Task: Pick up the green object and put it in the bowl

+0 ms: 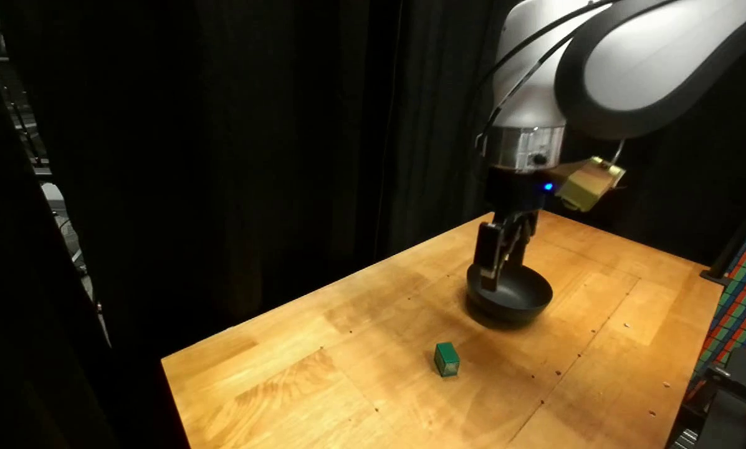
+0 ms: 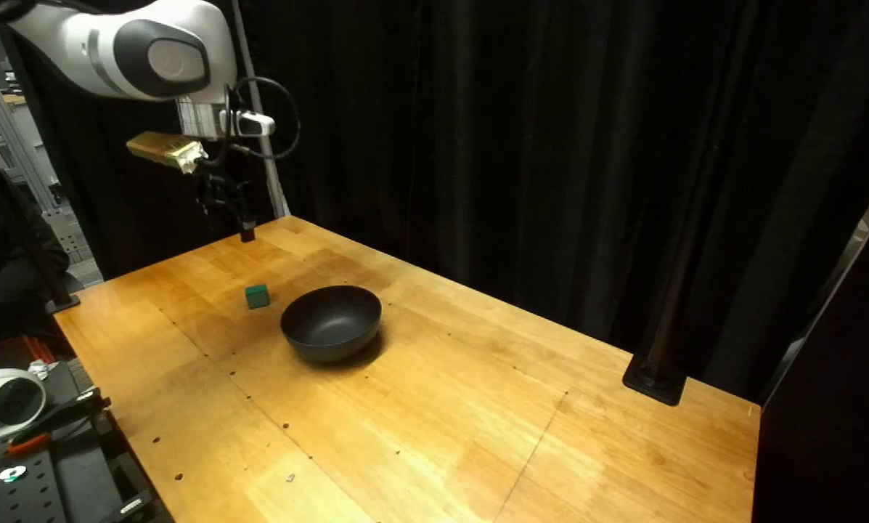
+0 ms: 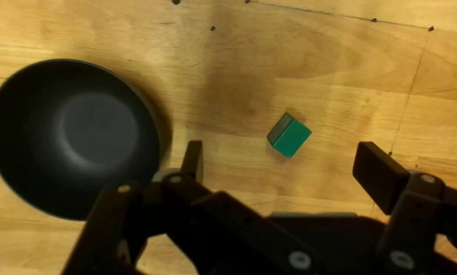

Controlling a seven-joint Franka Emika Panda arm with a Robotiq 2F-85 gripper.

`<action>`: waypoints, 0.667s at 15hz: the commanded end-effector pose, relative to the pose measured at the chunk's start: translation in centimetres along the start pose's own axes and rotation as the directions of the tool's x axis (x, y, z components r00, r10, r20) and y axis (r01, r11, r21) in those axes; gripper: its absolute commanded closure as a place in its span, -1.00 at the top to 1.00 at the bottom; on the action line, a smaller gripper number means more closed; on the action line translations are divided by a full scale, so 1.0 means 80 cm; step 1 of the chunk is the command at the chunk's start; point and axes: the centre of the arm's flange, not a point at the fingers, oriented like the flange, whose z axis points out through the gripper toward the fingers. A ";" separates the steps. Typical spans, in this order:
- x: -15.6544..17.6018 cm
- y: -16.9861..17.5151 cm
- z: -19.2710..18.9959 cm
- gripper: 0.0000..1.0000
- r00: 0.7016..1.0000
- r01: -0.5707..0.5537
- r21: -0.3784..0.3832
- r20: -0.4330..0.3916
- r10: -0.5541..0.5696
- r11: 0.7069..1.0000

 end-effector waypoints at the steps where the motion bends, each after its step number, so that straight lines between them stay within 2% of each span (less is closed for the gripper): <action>1: 0.054 -0.041 0.055 1.00 0.999 -0.019 0.058 0.034 0.017 0.998; 5: 0.069 -0.072 0.113 1.00 0.998 -0.043 0.113 0.052 0.037 0.993; 10: 0.072 -0.083 0.167 1.00 0.997 -0.069 0.038 0.042 0.068 0.997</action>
